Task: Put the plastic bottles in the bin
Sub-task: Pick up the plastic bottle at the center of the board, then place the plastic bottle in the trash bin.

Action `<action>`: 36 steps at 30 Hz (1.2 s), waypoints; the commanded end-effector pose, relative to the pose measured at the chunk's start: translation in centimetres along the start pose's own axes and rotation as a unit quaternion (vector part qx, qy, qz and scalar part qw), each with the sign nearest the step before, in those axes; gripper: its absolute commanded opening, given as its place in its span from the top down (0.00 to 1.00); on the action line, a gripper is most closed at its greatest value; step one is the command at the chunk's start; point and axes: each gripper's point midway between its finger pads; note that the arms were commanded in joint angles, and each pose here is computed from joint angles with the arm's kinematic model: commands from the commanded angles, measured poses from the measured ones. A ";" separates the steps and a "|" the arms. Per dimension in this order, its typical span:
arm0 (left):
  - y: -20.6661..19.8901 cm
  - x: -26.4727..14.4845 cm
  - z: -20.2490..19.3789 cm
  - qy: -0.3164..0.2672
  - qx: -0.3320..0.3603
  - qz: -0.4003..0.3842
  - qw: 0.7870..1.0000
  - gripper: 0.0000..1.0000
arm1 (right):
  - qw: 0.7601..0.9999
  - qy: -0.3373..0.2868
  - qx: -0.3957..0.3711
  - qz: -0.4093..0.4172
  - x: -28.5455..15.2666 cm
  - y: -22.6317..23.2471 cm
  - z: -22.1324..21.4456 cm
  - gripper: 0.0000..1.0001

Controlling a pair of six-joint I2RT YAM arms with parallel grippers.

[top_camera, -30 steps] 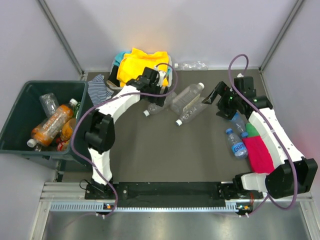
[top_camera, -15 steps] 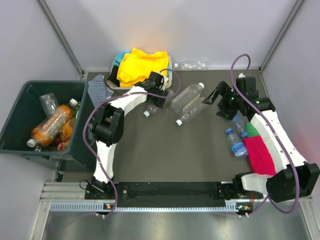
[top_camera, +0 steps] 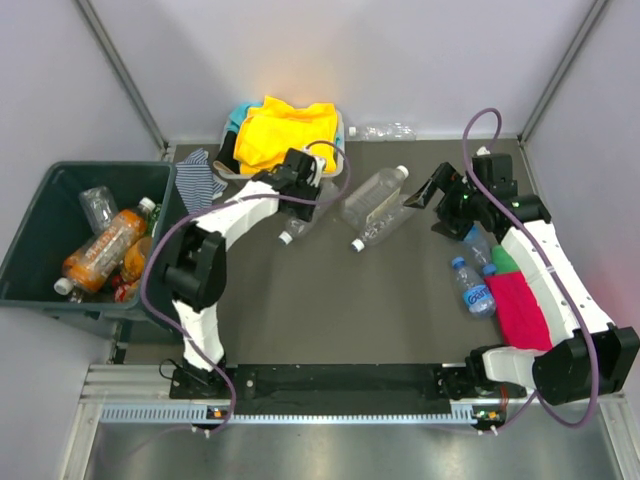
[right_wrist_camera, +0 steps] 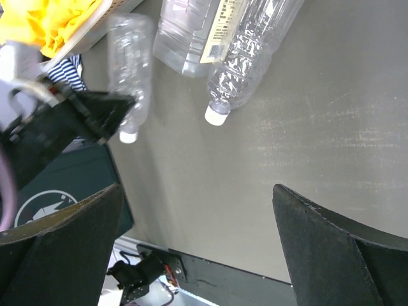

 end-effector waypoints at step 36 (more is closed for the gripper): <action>20.6 -49.6 6.6 -0.492 -0.288 0.423 0.705 0.66 | 0.998 -0.008 0.007 0.060 0.6 2.7 2.0 0.02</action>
Point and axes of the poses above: each gripper's point midway between its finger pads, its own x axis out along the fingers, its own y axis along the line the jaws close on, z = x × y, and after that the axes turned 12 degrees about -x, right-handed
